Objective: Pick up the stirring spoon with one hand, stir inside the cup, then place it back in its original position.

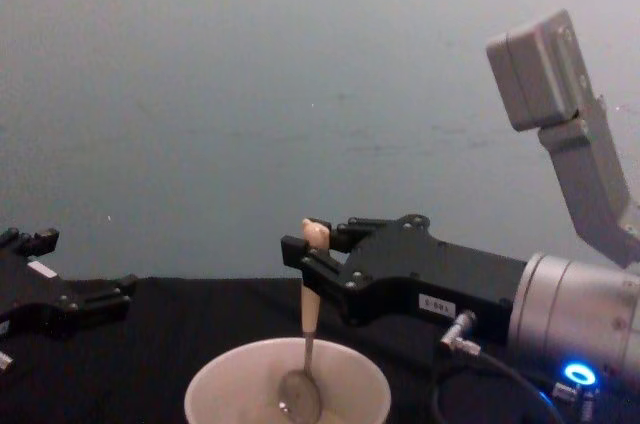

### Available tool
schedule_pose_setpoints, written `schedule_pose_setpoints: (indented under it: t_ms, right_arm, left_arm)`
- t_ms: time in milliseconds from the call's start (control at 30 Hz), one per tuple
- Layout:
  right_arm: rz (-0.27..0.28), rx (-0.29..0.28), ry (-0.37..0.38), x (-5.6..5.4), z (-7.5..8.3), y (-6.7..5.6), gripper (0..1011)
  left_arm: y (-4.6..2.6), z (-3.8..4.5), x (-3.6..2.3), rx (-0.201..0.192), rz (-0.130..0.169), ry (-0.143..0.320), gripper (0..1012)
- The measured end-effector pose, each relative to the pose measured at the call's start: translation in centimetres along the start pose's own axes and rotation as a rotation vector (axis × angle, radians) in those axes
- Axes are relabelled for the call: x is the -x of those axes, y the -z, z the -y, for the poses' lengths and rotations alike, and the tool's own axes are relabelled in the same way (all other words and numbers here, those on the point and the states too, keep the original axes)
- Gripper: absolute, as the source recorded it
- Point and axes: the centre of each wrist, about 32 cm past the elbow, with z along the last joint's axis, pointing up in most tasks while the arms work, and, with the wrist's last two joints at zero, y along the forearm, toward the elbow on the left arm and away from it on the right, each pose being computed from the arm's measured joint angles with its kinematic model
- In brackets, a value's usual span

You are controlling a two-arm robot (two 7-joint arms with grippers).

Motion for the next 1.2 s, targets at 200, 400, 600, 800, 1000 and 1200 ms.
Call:
schedule_pose_setpoints:
  t_ms: [200,400,600,800,1000,1200]
  right_arm:
    - [0.002,-0.005,-0.003,0.0,0.1,-0.2,214]
    - [0.004,-0.038,-0.013,-0.1,0.5,-1.4,214]
    - [0.003,-0.086,-0.021,-0.4,1.2,-3.6,214]
    - [0.016,-0.115,-0.017,-0.9,2.0,-5.6,214]
    - [0.025,-0.139,0.023,-2.0,3.5,-7.8,214]
    - [0.029,-0.162,0.089,-3.3,5.2,-9.2,214]
  left_arm:
    - [0.0,0.0,0.0,0.0,0.0,0.0,1001]
    - [0.0,0.0,0.0,0.0,0.0,0.0,1001]
    - [0.0,0.0,0.0,0.0,0.0,0.0,1001]
    - [0.0,0.0,0.0,0.0,0.0,0.0,1001]
    - [0.0,0.0,0.0,0.0,0.0,0.0,1001]
    - [0.0,0.0,0.0,0.0,0.0,0.0,1001]
